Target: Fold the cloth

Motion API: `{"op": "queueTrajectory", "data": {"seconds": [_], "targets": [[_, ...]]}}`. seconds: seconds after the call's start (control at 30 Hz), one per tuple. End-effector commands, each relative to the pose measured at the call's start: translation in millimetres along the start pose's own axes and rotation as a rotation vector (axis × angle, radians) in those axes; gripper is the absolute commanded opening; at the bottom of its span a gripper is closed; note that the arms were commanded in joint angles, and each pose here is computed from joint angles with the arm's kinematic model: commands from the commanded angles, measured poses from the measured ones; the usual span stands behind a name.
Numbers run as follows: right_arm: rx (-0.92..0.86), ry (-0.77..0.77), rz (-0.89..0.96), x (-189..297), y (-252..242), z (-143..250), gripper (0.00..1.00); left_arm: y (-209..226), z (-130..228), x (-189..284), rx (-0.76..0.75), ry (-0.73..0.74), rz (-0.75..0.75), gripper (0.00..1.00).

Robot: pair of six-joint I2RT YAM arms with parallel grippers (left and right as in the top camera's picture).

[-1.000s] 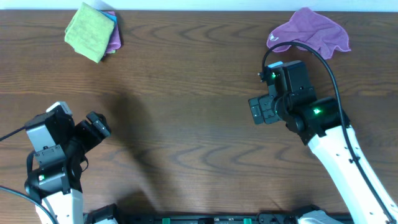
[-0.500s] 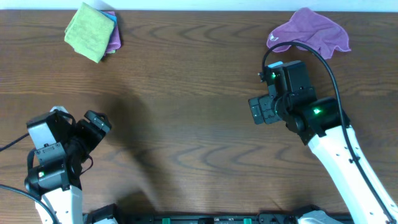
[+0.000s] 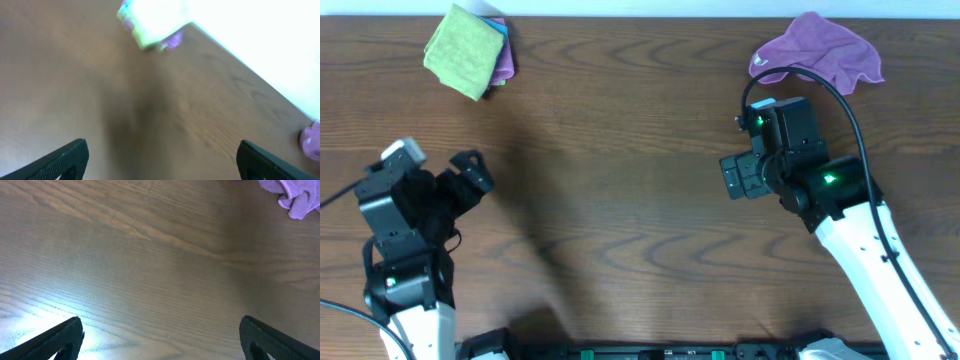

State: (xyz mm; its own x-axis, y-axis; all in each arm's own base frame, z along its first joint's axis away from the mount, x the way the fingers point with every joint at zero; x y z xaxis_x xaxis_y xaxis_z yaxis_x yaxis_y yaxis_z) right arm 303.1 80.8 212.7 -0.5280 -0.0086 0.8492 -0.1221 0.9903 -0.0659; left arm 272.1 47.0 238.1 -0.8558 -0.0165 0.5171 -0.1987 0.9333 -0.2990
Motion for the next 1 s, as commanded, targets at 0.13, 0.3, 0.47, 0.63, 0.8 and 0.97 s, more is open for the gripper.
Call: {"op": "queueTrajectory", "data": {"seconds": [0.13,0.3,0.47,0.63,0.8,0.97], "targets": [[-0.021,-0.009,0.011,2.1,-3.5,-1.5,0.99,-28.8,2.7,44.1,-0.398,-0.101,-0.029,0.95],[-0.021,-0.009,0.011,2.1,-3.5,-1.5,0.99,-21.2,35.3,50.8,-0.475,-0.138,-0.031,0.95],[-0.021,-0.009,0.011,2.1,-3.4,-1.4,0.99,3.5,71.9,36.3,-0.460,-0.163,-0.090,0.95],[-0.021,-0.009,0.011,2.1,-3.5,-1.5,0.99,19.2,102.5,24.9,-0.450,-0.170,-0.110,0.95],[-0.021,-0.009,0.011,2.1,-3.5,-1.4,0.99,26.8,122.2,16.1,-0.450,-0.152,-0.116,0.95],[-0.021,-0.009,0.011,2.1,-3.5,-1.4,0.99,33.0,139.0,7.3,-0.450,-0.150,-0.116,0.95]]}}
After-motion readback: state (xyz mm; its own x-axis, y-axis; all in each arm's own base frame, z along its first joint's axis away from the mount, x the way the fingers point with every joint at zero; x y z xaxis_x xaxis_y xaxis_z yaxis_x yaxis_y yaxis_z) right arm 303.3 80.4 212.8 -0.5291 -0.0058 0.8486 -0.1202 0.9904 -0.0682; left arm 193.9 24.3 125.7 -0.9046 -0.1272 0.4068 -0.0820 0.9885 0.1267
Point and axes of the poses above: each gripper's point midway between its finger pads, its own x axis back along the fingers, its own y axis along the line the jaws close on, z = x × y, the point moved 3 cm from there along x, back along the fingers, and after that the axes turned 9 degrees about -x, right-handed, at the moved point
